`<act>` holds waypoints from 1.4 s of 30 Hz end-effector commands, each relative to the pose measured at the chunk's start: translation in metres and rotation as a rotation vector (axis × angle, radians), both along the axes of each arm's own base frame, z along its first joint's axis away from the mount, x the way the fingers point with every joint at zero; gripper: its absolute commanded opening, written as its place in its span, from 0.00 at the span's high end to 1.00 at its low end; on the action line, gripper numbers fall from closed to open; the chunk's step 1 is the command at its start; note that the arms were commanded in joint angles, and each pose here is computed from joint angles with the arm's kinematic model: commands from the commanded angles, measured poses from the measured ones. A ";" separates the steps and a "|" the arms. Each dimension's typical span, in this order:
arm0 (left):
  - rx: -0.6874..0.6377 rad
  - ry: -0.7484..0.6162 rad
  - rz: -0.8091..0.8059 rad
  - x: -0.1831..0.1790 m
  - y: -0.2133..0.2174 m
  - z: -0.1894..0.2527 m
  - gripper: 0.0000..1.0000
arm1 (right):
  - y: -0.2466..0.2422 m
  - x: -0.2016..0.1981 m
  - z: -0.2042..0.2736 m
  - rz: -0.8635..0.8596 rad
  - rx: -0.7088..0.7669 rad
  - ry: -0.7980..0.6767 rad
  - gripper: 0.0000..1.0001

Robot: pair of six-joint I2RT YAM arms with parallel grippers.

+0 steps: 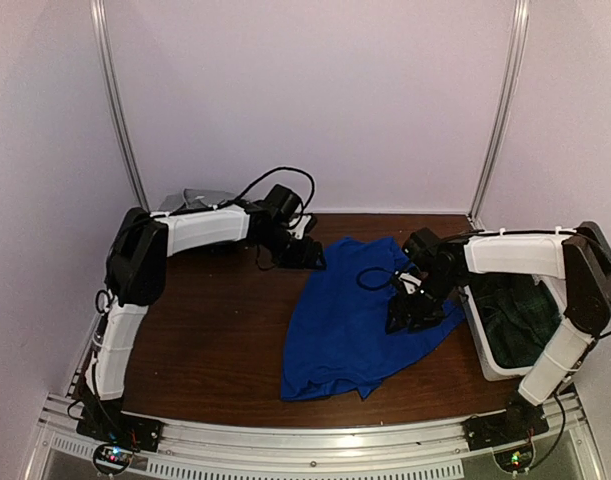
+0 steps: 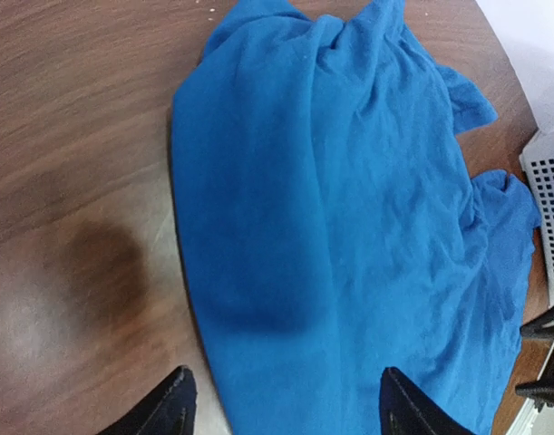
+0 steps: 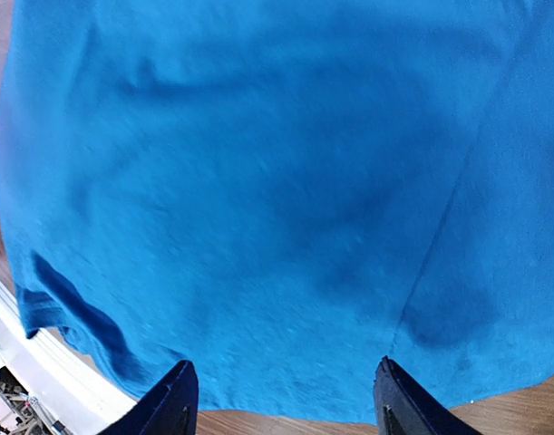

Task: Fold and stack the mixed laundry pile
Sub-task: Move the crumpled T-shirt to the center of the board.

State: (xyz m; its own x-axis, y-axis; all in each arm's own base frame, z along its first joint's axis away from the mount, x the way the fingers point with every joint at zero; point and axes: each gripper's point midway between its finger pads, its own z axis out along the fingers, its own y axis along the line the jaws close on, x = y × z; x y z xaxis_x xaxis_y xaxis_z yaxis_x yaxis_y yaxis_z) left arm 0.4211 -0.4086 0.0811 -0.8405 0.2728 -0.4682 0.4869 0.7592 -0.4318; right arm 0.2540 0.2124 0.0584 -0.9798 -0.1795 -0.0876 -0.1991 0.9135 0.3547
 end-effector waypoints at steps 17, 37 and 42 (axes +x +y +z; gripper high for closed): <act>0.157 0.206 -0.060 -0.173 0.101 -0.045 1.00 | 0.030 0.108 -0.035 0.001 0.012 -0.077 0.35; 0.185 0.014 0.245 -0.077 0.200 0.024 0.36 | 0.102 0.192 0.043 0.134 0.272 -0.243 0.31; 0.169 0.001 0.267 -0.067 0.202 0.028 0.34 | 0.127 0.205 0.022 0.164 0.157 -0.274 0.30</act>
State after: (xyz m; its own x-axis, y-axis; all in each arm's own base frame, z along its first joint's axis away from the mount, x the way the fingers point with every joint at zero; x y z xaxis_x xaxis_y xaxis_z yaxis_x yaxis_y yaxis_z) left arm 0.3405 -0.2080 0.0891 -0.9182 0.1157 -0.3789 0.2394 0.9241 -0.2979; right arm 0.4630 0.3220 0.0953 -0.8841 -0.2394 -0.4012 -0.4258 0.7662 0.4812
